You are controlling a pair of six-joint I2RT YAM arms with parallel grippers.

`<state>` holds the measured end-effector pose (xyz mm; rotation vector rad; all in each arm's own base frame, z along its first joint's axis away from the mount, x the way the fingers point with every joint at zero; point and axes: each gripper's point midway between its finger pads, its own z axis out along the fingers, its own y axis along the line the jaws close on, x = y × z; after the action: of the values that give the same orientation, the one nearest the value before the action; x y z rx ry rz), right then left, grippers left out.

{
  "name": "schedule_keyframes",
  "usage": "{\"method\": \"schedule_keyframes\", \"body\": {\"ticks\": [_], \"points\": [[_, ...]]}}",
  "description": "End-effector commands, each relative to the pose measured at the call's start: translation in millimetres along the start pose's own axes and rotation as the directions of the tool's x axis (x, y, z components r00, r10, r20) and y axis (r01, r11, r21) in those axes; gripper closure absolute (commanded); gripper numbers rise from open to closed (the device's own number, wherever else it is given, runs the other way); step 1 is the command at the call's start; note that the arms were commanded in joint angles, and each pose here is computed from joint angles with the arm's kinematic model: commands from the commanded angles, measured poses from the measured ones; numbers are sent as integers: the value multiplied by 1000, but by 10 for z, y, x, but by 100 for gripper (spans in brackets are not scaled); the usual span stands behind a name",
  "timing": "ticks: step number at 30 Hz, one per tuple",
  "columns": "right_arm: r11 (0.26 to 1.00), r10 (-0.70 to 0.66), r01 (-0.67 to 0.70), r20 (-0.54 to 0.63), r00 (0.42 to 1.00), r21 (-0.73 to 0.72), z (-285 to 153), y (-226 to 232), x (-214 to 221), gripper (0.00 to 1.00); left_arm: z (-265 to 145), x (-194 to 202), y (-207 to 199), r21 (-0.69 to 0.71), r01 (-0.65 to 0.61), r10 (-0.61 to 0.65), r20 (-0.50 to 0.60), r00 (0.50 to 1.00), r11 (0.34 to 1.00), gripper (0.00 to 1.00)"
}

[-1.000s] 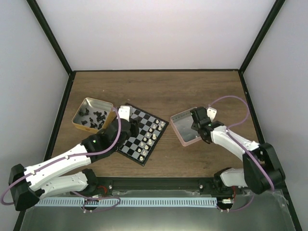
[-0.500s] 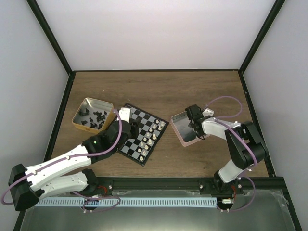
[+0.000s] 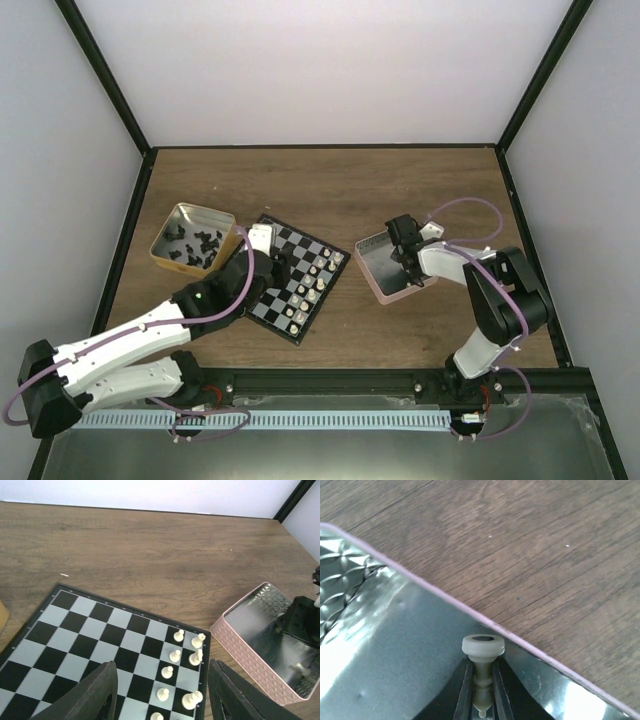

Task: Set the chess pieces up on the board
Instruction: Pick up the chess piece from the storage box.

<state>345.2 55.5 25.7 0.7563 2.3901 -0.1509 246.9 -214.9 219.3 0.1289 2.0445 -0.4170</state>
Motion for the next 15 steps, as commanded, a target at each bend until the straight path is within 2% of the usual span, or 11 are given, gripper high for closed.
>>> {"method": "schedule_keyframes", "body": {"ticks": [1,5,9,11,15], "points": [[997,-30,29,-19,999,-71,-70,107,-40,94,15,-70,-129,61,33,-33,-10,999,998,47],[961,-102,96,-7,995,-260,-297,354,-72,96,98,-49,-214,113,65,-57,-72,996,991,44],[835,-192,191,53,980,-516,-719,698,-106,96,149,-33,-312,199,128,-101,-140,985,972,43],[696,-248,239,85,965,-677,-1040,917,-40,96,144,-73,-369,248,162,-125,-160,979,955,42],[329,-318,267,160,934,-906,-1777,1190,156,96,70,-164,-603,414,227,-146,-219,965,882,37]]}}
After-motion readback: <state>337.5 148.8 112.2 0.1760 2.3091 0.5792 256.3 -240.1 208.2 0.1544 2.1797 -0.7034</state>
